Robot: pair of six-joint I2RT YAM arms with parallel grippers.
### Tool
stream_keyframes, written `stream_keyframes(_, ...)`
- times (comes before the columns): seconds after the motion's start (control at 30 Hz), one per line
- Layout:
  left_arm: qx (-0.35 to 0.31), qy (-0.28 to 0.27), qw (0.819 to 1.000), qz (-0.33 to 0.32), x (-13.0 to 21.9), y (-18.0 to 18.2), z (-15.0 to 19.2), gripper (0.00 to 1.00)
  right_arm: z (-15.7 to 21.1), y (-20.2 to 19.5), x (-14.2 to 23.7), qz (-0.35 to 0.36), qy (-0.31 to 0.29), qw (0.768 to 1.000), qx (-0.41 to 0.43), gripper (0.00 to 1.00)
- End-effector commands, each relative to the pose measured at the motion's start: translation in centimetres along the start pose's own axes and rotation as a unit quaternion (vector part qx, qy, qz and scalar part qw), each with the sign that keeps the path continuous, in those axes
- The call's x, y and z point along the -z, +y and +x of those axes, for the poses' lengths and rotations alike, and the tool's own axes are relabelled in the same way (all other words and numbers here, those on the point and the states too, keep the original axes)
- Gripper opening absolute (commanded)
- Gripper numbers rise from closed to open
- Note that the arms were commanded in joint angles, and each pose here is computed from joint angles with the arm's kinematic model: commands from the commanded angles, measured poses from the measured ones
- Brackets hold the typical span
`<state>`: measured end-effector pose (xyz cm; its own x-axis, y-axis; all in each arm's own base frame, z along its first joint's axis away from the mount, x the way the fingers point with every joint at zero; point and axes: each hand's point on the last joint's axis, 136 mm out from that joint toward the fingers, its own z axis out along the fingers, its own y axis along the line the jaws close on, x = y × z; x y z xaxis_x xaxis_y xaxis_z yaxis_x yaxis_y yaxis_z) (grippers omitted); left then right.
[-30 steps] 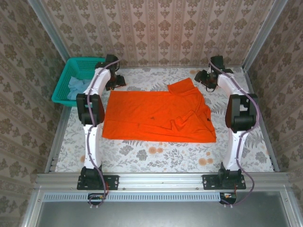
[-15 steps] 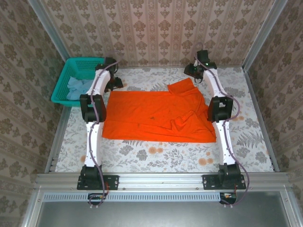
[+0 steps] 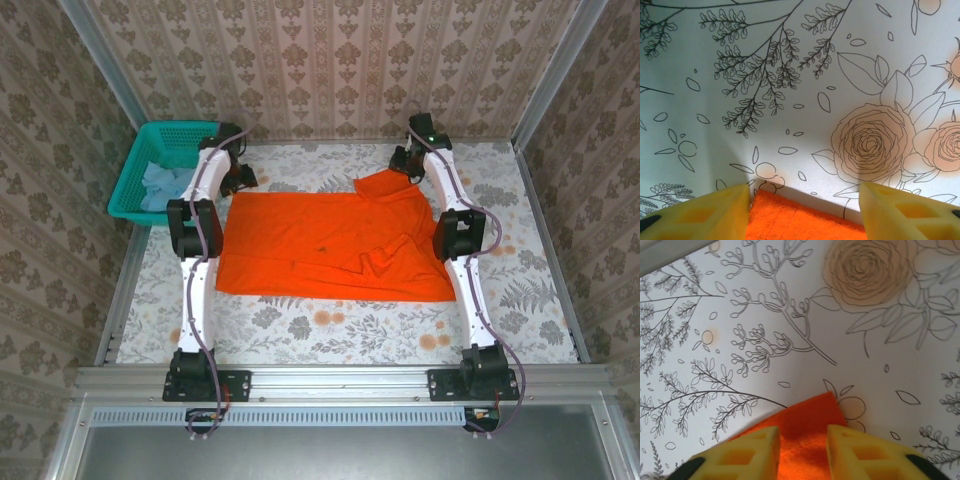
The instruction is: Fold and stack the t-shirts
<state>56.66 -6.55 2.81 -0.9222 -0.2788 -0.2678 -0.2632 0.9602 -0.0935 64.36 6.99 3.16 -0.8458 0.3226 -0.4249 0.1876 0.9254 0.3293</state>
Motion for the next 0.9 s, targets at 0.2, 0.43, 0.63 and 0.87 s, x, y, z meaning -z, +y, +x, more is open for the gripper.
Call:
stream_keyframes(0.2,-0.003,0.035,0.999,0.024,-2.9,-1.4,2.2,0.49,1.1,-0.1,0.6,0.015,0.022,1.000,0.005,0.05)
stream_keyframes(0.43,-0.017,0.030,0.999,0.024,-2.4,-3.1,2.7,0.54,-0.1,1.5,3.7,-0.004,0.009,1.000,0.013,0.00)
stream_keyframes(0.63,-0.019,0.026,0.999,0.019,-2.5,-3.3,3.1,0.41,-1.8,3.4,7.2,-0.026,-0.018,0.999,0.023,0.00)
stream_keyframes(0.87,-0.022,0.011,0.999,0.023,-1.3,-3.5,2.5,0.20,-2.0,4.4,10.7,-0.038,-0.017,0.998,0.046,0.00)
